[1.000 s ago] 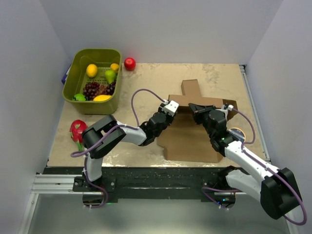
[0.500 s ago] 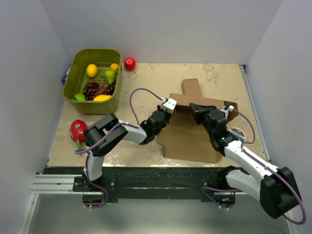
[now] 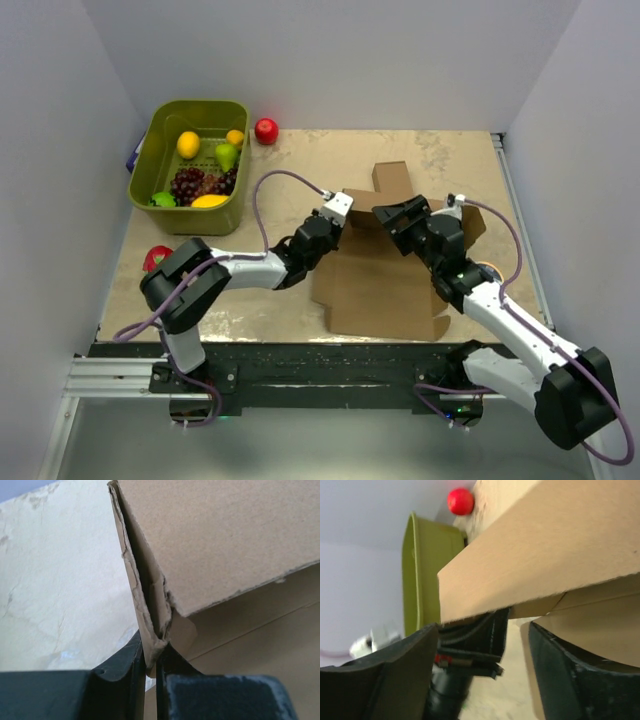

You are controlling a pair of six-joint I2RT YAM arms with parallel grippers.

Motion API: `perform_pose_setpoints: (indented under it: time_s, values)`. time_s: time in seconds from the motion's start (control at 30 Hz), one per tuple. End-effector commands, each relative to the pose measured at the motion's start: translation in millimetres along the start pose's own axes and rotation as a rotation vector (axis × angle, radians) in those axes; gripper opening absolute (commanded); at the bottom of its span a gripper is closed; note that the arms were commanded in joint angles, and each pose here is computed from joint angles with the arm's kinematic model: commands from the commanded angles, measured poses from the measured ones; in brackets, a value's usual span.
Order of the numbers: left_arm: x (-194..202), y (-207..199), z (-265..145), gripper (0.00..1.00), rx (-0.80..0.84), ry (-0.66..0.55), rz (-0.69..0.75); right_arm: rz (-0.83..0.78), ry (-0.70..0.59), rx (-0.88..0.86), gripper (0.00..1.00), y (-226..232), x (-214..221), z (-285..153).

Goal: Fold the paper box

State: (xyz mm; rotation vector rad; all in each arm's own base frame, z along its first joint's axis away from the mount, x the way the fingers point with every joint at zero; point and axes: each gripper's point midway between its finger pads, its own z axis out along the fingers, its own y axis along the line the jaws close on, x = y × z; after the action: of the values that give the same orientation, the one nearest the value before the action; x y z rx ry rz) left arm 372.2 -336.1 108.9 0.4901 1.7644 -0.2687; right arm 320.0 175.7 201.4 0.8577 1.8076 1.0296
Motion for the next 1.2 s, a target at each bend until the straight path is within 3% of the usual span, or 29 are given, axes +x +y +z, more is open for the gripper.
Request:
perform_pose_setpoints:
  time_s: [0.0,0.27,0.37,0.63,0.83,1.17]
  values:
    - [8.2,20.0,-20.3,0.0,-0.002,0.109,-0.029,-0.324,0.046,-0.095,0.8,41.3,-7.3,-23.7]
    - [36.9,58.3,-59.4,0.0,-0.01,0.284,-0.057,-0.685,0.086,0.114,0.87,8.9,-28.0,-54.0]
    - [42.4,70.6,-70.4,0.0,-0.03,0.312,-0.036,-0.749,0.025,0.228,0.86,-4.4,-48.9,-61.2]
    - [50.0,97.2,-82.9,0.0,-0.058,0.366,-0.02,-0.825,-0.078,0.33,0.88,-24.5,-74.1,-80.5]
    - [51.2,98.0,-85.3,0.0,-0.023,0.38,-0.006,-0.853,-0.107,0.538,0.91,-66.4,-84.3,-68.6]
    - [47.2,98.5,-89.9,0.0,0.001,0.357,0.007,-0.883,-0.168,0.565,0.83,-94.2,-82.5,-36.4]
